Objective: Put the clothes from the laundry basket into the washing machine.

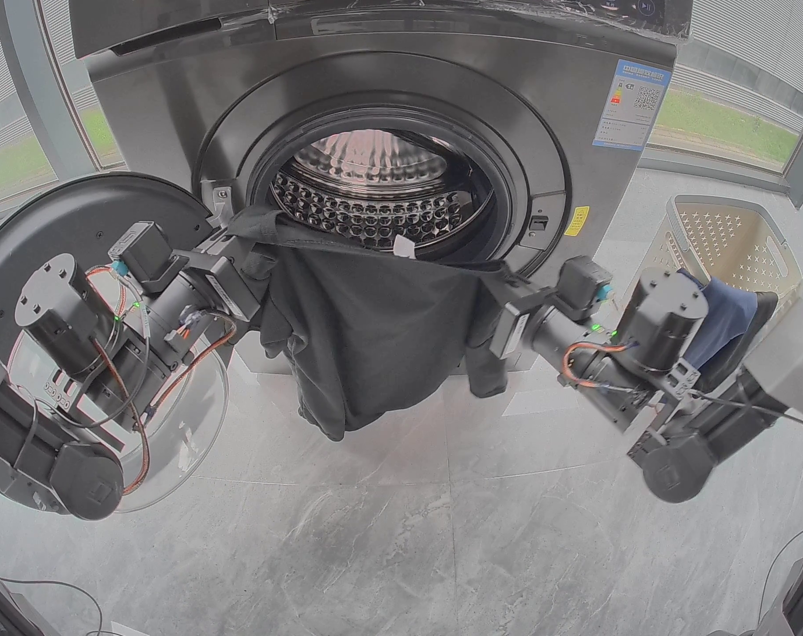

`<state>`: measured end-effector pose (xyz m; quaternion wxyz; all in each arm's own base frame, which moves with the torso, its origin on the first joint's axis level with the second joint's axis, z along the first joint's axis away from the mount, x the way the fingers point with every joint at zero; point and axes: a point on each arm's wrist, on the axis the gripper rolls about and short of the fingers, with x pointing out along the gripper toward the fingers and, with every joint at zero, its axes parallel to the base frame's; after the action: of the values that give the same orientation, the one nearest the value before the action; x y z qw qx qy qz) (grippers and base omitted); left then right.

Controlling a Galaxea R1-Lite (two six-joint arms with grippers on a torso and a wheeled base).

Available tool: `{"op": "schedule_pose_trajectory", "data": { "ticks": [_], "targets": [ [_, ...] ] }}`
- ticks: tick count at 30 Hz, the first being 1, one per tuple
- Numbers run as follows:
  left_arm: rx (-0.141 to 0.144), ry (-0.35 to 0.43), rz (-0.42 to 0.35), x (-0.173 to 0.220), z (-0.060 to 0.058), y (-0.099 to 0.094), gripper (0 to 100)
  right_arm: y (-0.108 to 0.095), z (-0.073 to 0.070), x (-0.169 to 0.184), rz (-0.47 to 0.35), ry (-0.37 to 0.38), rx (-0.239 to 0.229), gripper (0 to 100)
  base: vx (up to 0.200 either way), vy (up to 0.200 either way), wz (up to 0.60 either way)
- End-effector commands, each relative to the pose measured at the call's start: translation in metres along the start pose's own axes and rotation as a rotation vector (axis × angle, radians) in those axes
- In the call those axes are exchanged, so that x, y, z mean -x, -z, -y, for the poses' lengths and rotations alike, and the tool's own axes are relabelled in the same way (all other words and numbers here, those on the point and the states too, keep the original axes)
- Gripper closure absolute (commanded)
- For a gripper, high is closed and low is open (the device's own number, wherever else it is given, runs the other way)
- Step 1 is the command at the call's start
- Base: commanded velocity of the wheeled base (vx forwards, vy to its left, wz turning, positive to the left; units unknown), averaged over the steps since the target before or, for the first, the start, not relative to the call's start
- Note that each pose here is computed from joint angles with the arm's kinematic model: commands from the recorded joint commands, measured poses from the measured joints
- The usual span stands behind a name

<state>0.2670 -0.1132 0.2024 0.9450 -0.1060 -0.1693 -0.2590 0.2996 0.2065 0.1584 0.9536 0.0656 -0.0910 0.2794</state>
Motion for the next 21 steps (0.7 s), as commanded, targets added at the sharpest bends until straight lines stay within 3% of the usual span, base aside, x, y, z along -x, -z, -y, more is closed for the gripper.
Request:
{"op": "schedule_pose_trajectory", "data": {
  "ticks": [1,7,21],
  "targets": [
    [-0.006,0.031,0.019,0.019,0.005,-0.018,100,-0.06,0.012,0.036,0.122,0.058,-0.023,100,0.0,0.0,0.0],
    [-0.006,0.041,0.044,0.031,0.009,-0.03,100,-0.093,0.006,0.035,0.24,0.057,-0.037,100,0.0,0.0,0.0],
    [-0.013,0.038,0.092,0.029,0.011,-0.042,100,-0.112,0.005,0.046,0.291,0.084,-0.061,100,0.0,0.0,0.0]
  ]
}}
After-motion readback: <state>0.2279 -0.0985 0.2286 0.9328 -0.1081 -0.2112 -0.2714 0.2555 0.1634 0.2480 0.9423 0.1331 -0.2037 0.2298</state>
